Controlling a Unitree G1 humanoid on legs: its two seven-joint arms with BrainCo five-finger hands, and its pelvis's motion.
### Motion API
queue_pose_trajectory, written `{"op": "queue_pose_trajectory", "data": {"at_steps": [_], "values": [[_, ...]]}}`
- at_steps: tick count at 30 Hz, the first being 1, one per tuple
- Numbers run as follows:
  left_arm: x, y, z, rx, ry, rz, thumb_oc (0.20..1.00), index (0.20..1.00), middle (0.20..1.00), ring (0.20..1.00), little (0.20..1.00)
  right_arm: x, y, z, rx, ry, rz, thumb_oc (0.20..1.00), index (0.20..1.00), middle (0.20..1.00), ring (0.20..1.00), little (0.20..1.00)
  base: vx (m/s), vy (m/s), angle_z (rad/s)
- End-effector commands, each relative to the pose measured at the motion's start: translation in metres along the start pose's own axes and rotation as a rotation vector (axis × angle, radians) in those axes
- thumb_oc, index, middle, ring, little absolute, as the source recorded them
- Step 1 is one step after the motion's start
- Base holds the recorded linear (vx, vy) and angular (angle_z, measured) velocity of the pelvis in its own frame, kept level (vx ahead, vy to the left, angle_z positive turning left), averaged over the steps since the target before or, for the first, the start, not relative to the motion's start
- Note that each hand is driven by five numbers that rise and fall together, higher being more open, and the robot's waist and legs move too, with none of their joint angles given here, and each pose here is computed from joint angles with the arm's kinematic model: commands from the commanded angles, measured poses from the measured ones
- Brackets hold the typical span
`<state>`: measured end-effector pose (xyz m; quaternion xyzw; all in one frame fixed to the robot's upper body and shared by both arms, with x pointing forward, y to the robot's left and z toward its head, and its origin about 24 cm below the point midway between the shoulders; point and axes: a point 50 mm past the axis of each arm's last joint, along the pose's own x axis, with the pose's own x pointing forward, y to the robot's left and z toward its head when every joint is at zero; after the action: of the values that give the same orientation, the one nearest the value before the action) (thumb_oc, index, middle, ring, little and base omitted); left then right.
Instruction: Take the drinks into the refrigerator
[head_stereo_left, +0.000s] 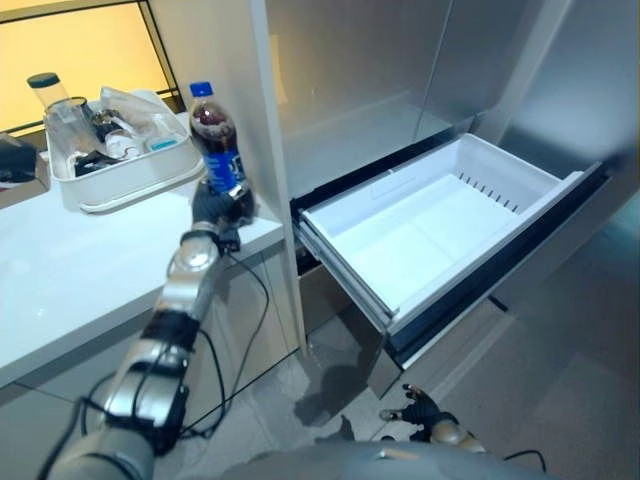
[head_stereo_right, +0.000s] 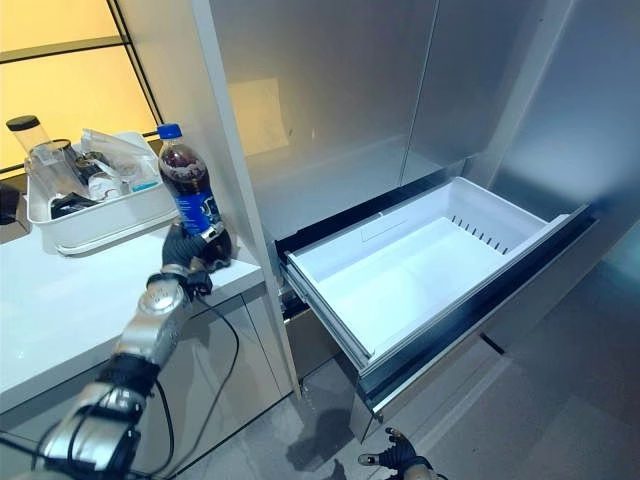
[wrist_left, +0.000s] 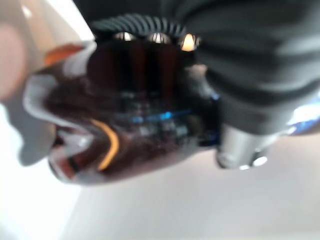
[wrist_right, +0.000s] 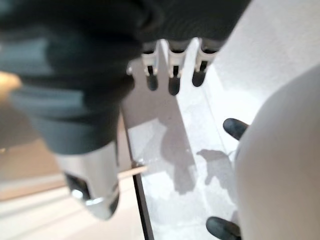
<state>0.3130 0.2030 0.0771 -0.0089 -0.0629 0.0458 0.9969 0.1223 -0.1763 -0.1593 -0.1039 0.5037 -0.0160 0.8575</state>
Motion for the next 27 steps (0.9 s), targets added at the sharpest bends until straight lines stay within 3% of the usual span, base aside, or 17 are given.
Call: {"op": "queue_pose_trajectory", "data": {"at_steps": [1,5,12,13,17,20,22,24,25,27], "values": [[-0.002,-0.017,0.033,-0.083,-0.186,-0.103,0.2,0.2,0.2,0.2,0.2,0.002,-0.016,0.0,0.179,0.015,-0.098,1.0,1.0,1.0,1.0,1.0,-0.04,0.014,-0.02],[-0.046,-0.002,0.02,-0.122,-0.167,-0.134,0.2,0.2,0.2,0.2,0.2,0.001,-0.055,-0.003,0.466,0.014,-0.27,1.0,1.0,1.0,1.0,1.0,0.0,0.0,0.0],[-0.08,0.009,0.02,-0.133,-0.158,-0.188,0.2,0.2,0.2,0.2,0.2,-0.006,-0.114,0.007,0.81,-0.095,-0.487,1.0,1.0,1.0,1.0,1.0,0.0,0.0,0.0],[-0.086,0.009,0.027,-0.164,-0.186,-0.211,0.2,0.2,0.2,0.2,0.2,-0.033,-0.177,-0.03,0.904,-0.103,-0.659,1.0,1.0,1.0,1.0,1.0,0.0,0.0,0.0],[-0.093,0.016,0.034,-0.155,-0.217,-0.22,0.2,0.2,0.2,0.2,0.2,-0.035,-0.188,-0.014,1.069,-0.211,-0.719,1.0,1.0,1.0,1.0,1.0,-0.02,0.007,0.11],[-0.098,0.022,0.037,-0.151,-0.226,-0.178,0.2,0.2,0.2,0.2,0.2,-0.063,-0.215,0.058,0.977,-0.627,-0.787,1.0,1.0,1.0,1.0,1.0,0.01,0.014,-0.05],[-0.101,0.026,0.04,-0.13,-0.233,-0.167,0.2,0.2,0.2,0.2,0.2,-0.113,-0.215,0.123,0.892,-1.034,-0.805,1.0,1.0,1.0,1.0,1.0,0.02,0.03,-0.07],[-0.099,0.023,0.041,-0.132,-0.238,-0.186,0.2,0.2,0.2,0.2,0.2,-0.115,-0.212,0.128,0.899,-1.051,-0.807,1.0,1.0,1.0,1.0,1.0,0.0,0.0,0.0],[-0.097,0.021,0.041,-0.128,-0.239,-0.196,0.2,0.2,0.2,0.2,0.2,-0.139,-0.208,0.161,0.853,-1.225,-0.777,1.0,1.0,1.0,1.0,1.0,0.0,0.0,0.0],[-0.097,0.019,0.043,-0.123,-0.252,-0.206,0.2,0.2,0.2,0.2,0.2,-0.146,-0.203,0.169,0.832,-1.276,-0.758,1.0,1.0,1.0,1.0,1.0,0.0,0.0,0.0]]}}
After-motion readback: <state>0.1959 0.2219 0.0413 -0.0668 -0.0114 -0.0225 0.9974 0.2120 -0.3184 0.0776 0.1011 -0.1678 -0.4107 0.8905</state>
